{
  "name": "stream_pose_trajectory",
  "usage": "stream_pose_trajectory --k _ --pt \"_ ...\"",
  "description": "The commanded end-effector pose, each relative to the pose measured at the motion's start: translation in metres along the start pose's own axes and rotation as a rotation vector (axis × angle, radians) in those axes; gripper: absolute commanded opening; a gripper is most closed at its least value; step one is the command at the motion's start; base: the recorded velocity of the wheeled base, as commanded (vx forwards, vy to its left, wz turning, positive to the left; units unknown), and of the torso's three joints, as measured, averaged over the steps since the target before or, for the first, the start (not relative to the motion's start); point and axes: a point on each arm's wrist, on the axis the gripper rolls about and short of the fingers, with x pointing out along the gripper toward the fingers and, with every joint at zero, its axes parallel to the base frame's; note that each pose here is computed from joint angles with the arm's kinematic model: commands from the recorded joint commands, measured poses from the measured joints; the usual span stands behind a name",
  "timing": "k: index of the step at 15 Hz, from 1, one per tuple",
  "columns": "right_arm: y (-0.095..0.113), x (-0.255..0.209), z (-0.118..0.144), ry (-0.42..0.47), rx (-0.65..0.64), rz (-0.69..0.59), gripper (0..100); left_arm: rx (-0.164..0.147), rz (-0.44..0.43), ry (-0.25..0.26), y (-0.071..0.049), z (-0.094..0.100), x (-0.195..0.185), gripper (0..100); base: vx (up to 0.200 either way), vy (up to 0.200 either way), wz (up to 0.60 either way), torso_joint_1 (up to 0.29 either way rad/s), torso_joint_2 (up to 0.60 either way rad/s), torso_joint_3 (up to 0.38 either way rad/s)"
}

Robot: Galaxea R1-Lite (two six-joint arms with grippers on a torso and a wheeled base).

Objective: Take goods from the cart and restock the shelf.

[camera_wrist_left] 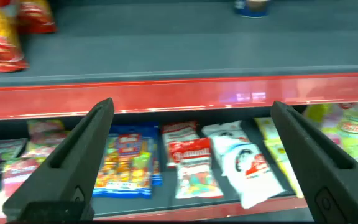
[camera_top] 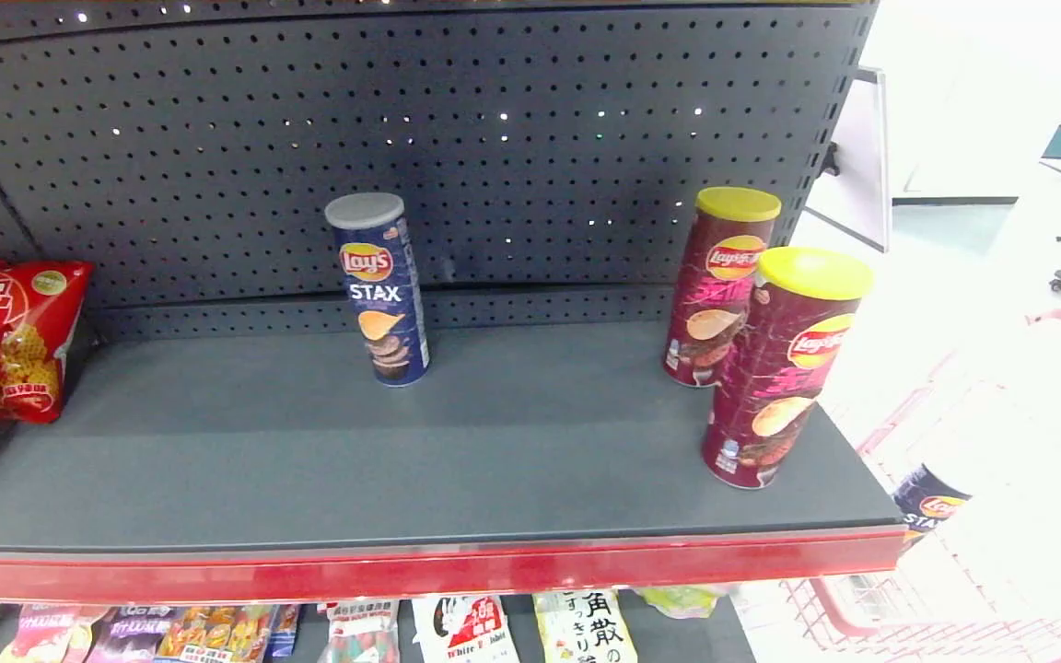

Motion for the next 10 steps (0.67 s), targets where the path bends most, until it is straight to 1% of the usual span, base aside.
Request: stream_pose_trajectory --k 1,10 --pt "0.0 0.0001 0.0001 0.001 0.0 0.0 100 0.0 0.0 -0.001 0.0 0.0 0.0 100 0.0 -0.2 0.0 0.002 0.0 0.007" --pt "0.0 0.0001 0.0001 0.001 0.0 0.0 100 -0.002 0.0 0.001 0.0 -0.0001 0.0 100 0.0 -0.2 0.0 0.003 0.0 0.0"
